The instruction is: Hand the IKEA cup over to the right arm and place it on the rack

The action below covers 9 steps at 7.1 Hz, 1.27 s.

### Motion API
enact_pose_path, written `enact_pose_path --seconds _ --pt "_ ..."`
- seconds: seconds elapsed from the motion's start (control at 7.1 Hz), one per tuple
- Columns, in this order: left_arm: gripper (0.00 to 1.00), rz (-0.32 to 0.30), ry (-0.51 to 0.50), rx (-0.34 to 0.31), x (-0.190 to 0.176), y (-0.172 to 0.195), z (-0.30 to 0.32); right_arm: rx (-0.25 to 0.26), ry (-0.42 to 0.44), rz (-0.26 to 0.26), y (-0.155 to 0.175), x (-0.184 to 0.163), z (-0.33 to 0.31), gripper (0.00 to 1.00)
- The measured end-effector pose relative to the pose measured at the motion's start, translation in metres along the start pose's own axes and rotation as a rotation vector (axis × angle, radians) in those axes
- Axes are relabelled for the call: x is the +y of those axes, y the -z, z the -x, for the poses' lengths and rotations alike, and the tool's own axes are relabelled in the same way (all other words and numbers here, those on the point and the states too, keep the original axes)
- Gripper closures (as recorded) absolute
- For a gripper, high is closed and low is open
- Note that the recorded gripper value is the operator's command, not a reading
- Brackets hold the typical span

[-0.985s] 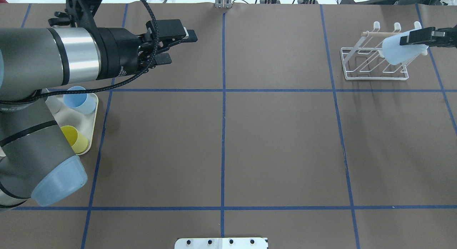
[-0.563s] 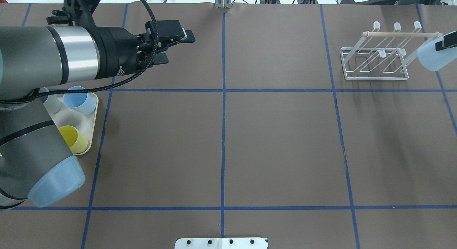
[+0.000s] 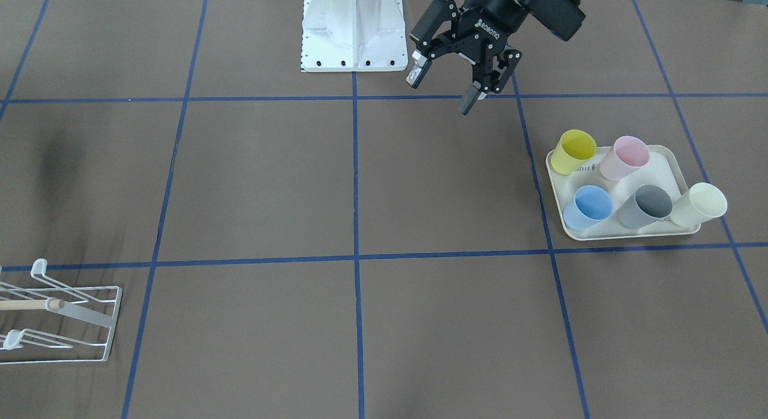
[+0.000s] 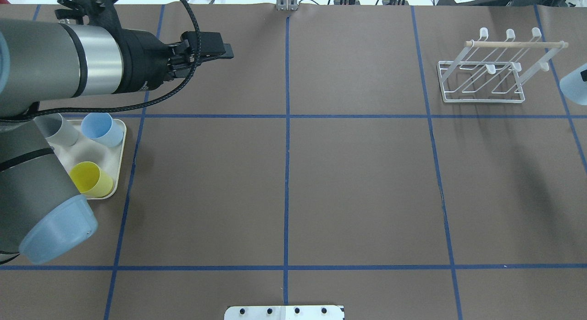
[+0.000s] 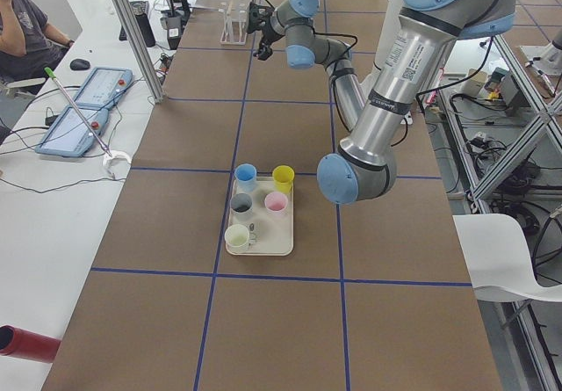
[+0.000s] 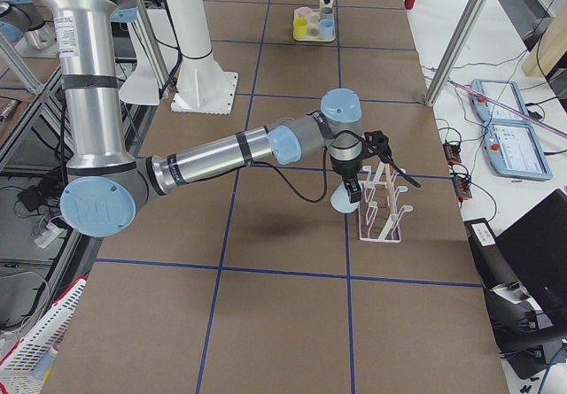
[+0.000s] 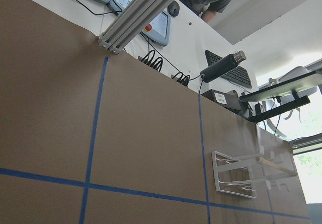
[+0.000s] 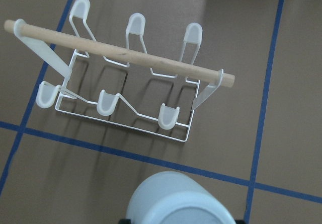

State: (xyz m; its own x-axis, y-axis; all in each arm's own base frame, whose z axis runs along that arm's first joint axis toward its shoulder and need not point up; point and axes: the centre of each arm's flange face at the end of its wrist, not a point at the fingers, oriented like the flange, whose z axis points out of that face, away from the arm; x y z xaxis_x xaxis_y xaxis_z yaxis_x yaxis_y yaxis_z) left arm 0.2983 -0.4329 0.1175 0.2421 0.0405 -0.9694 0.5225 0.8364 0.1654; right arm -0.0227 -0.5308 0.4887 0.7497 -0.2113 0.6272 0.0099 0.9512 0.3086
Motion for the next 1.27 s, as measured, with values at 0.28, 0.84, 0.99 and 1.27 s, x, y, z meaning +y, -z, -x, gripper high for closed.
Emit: enact_pose_path --seconds 0.28,0.84,0.99,1.27 --pt "0.00 -0.016 -0.127 -0.155 -0.026 0.006 0.022 0.005 -0.015 0.024 -0.011 0.001 -0.010 0.85" --pt "0.00 -0.010 -0.217 -0.284 -0.048 0.016 0.062 0.009 -0.014 0.022 -0.012 -0.019 -0.007 0.85" --pt "0.00 -0.006 -0.219 -0.294 -0.049 0.017 0.068 0.021 -0.011 0.015 -0.010 -0.029 -0.005 0.85" --pt "0.00 -0.006 -0.217 -0.305 -0.050 0.018 0.074 0.052 -0.010 0.010 -0.009 -0.049 -0.003 0.85"
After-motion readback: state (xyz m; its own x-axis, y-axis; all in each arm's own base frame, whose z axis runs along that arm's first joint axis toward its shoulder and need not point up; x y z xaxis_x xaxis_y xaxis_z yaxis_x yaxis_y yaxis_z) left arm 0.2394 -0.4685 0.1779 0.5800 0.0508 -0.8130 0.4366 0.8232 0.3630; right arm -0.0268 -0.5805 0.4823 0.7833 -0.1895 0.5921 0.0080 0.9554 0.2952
